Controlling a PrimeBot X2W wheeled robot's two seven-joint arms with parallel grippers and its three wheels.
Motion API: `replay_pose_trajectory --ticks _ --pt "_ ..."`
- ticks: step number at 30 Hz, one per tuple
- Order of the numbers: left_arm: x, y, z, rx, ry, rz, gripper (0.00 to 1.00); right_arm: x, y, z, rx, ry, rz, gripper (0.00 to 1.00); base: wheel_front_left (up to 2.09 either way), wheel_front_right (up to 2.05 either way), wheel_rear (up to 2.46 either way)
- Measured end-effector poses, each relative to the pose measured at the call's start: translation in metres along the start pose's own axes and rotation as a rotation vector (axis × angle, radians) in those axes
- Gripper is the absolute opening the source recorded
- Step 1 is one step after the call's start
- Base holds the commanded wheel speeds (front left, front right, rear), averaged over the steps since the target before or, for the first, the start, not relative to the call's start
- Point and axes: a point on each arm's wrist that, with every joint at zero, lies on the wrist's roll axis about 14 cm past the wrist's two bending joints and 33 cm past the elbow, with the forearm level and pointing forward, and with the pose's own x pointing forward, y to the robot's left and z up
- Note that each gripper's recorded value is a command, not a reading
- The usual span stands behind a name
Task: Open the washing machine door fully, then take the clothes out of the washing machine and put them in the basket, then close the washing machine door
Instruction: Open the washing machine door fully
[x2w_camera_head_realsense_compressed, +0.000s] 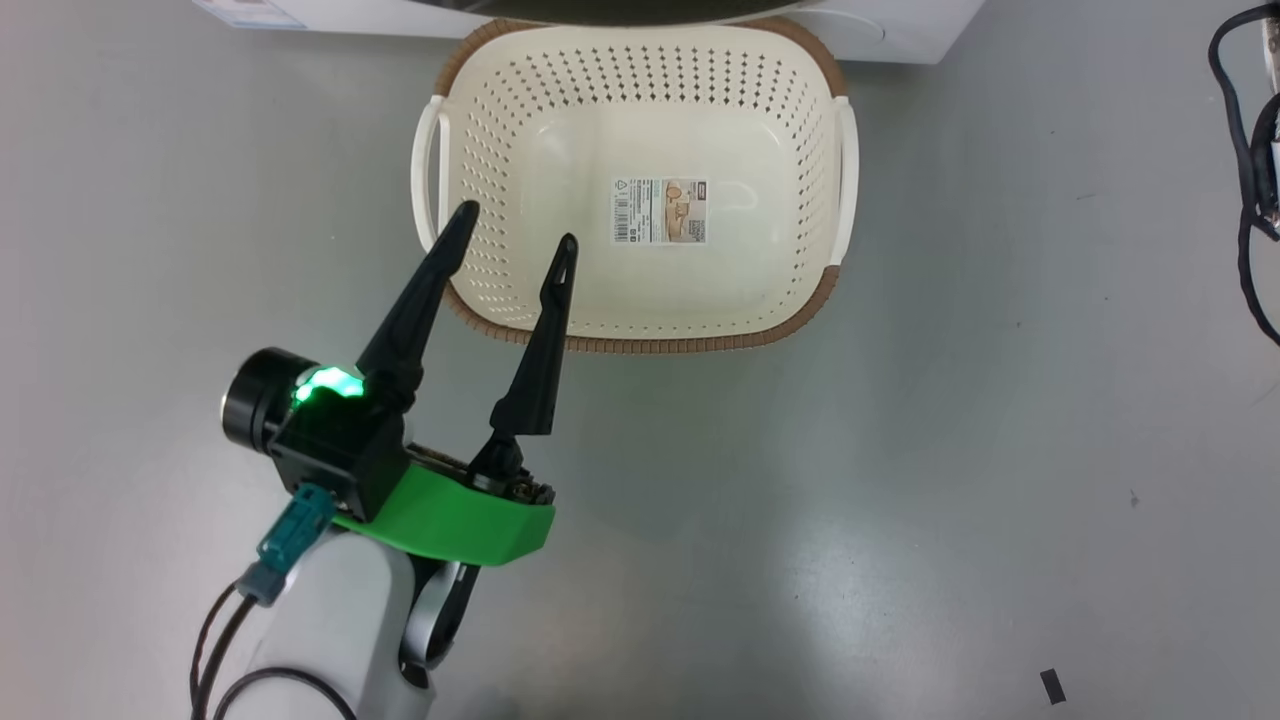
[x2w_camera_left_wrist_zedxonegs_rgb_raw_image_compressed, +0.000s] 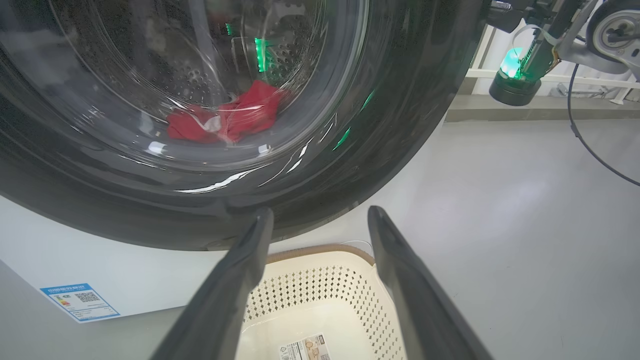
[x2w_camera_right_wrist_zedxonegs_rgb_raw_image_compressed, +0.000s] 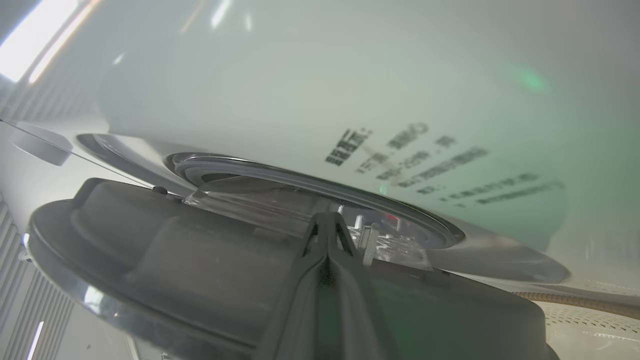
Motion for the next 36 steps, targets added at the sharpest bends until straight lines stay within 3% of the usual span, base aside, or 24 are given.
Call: replay_pose_trajectory --ticks 36 --pt "-0.005 -0.013 0.047 0.018 -0.091 -0.032 1.0 -0.025 0.036 -0.058 -0.042 0.138 -0.041 0.0 0.0 0.0 0.0"
